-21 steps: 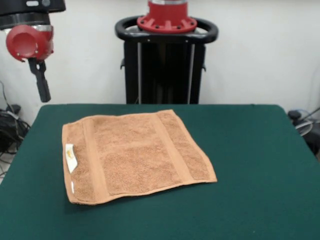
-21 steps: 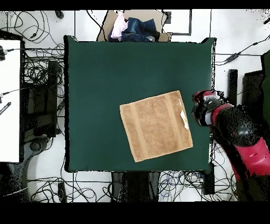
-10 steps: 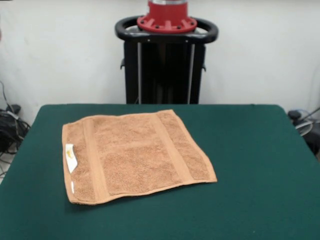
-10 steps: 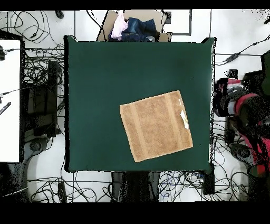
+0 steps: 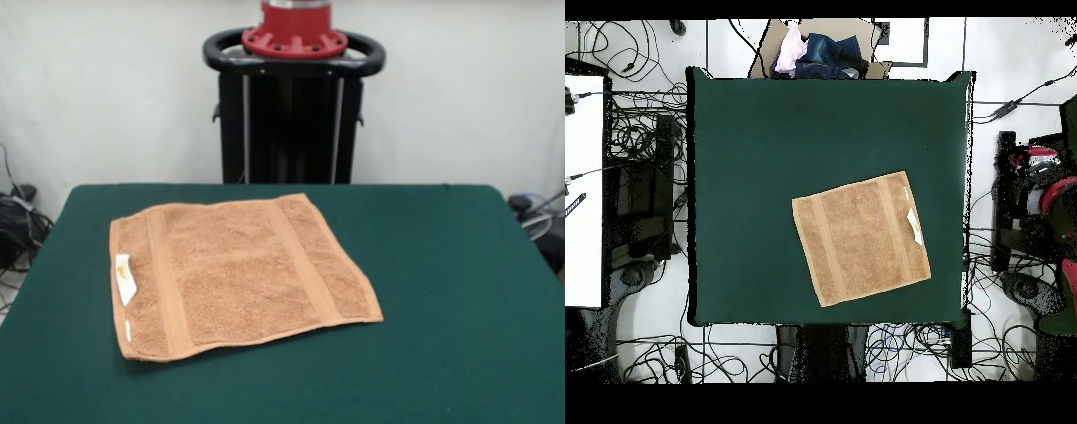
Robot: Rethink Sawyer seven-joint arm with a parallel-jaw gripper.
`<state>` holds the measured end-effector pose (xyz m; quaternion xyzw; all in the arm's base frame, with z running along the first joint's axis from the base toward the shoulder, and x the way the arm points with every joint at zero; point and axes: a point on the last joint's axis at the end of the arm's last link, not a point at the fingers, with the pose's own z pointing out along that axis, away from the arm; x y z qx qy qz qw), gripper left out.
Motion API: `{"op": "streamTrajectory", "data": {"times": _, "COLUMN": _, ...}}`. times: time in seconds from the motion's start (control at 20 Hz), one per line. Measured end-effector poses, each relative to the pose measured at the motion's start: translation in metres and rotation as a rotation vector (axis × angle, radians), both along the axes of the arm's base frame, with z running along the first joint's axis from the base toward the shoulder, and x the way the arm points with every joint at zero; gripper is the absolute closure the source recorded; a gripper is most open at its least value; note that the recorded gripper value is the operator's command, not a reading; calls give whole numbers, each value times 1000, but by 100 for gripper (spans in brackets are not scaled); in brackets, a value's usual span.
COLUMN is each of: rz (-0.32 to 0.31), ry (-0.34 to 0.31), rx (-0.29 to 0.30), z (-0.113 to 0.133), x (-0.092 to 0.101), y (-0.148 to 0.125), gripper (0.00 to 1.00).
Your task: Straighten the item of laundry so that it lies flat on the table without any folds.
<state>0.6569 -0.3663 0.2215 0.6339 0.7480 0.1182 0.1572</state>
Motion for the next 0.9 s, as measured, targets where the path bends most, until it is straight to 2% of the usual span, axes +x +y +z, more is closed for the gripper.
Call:
{"op": "streamTrajectory", "data": {"times": 0.6, "rz": -24, "ry": 2, "rx": 13, "z": 3, "x": -6, "y": -1, "gripper": 100}}
{"op": "streamTrajectory", "data": {"times": 0.9, "rz": -47, "ry": 19, "rx": 43, "z": 9, "x": -30, "y": 9, "gripper": 100}}
